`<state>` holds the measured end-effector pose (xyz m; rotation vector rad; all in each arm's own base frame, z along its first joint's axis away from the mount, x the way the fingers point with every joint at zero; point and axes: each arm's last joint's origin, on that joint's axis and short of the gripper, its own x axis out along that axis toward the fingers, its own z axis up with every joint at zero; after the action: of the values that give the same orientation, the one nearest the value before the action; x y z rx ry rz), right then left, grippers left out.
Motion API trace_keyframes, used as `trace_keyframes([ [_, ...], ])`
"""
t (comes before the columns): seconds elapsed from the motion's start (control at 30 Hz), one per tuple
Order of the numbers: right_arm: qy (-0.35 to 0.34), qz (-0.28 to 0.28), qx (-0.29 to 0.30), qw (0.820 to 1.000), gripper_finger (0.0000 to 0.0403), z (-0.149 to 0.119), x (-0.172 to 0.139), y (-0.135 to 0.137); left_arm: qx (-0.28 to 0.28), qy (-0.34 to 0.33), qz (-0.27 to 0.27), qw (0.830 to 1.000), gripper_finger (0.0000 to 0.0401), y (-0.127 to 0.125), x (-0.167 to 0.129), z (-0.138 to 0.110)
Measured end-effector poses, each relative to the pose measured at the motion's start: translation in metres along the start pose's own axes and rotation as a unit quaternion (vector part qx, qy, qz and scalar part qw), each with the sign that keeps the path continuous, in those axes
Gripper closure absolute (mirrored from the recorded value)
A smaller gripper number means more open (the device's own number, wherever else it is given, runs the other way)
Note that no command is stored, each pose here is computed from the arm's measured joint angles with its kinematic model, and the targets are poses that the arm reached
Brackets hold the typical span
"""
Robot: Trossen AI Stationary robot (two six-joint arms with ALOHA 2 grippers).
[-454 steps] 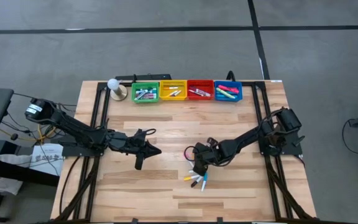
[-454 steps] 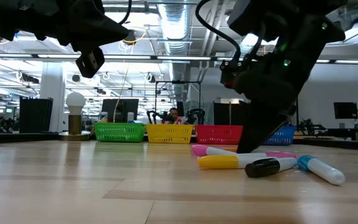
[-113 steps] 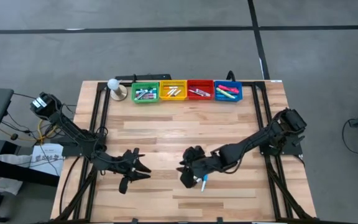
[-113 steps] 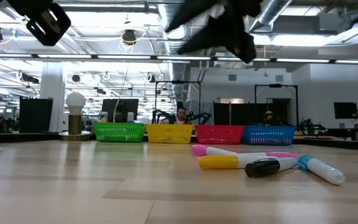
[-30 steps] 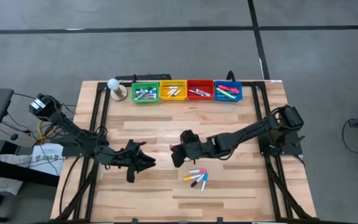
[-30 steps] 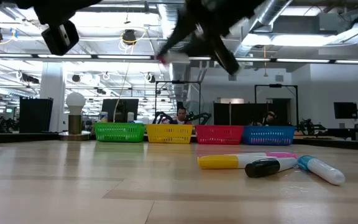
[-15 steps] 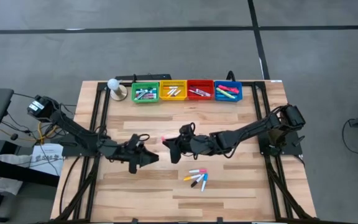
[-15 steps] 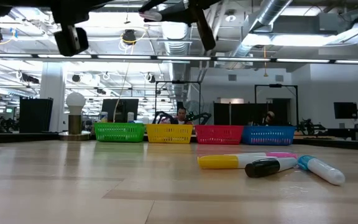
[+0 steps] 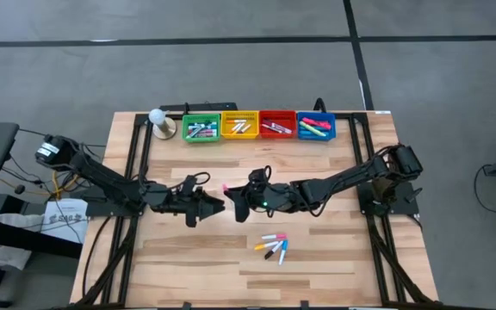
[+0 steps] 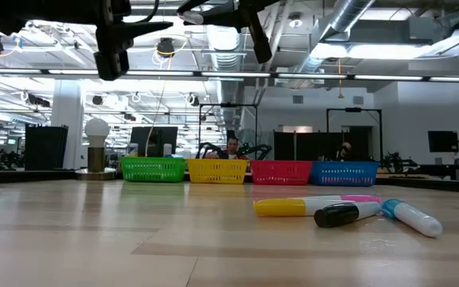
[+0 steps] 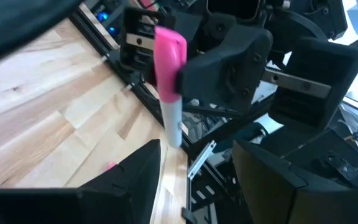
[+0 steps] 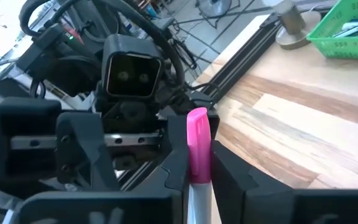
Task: Pick & Place Markers
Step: Put the pink highlighter pen into the yellow basket
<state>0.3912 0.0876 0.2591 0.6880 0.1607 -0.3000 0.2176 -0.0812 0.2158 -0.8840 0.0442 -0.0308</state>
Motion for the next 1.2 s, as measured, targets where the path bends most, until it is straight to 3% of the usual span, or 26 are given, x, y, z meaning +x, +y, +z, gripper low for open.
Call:
trace_keyframes([
  [0.57,-0.03,0.002,0.021,0.999,0.0369,0.011,0.005,-0.004,0.035,0.025,0.009,0.999,0.0199,0.015,0.017,0.005],
  [1.2,-0.029,-0.005,0.015,0.999,0.0359,0.011,0.009,-0.009,0.036,0.004,0.002,0.999,0.0199,0.025,0.031,0.023],
])
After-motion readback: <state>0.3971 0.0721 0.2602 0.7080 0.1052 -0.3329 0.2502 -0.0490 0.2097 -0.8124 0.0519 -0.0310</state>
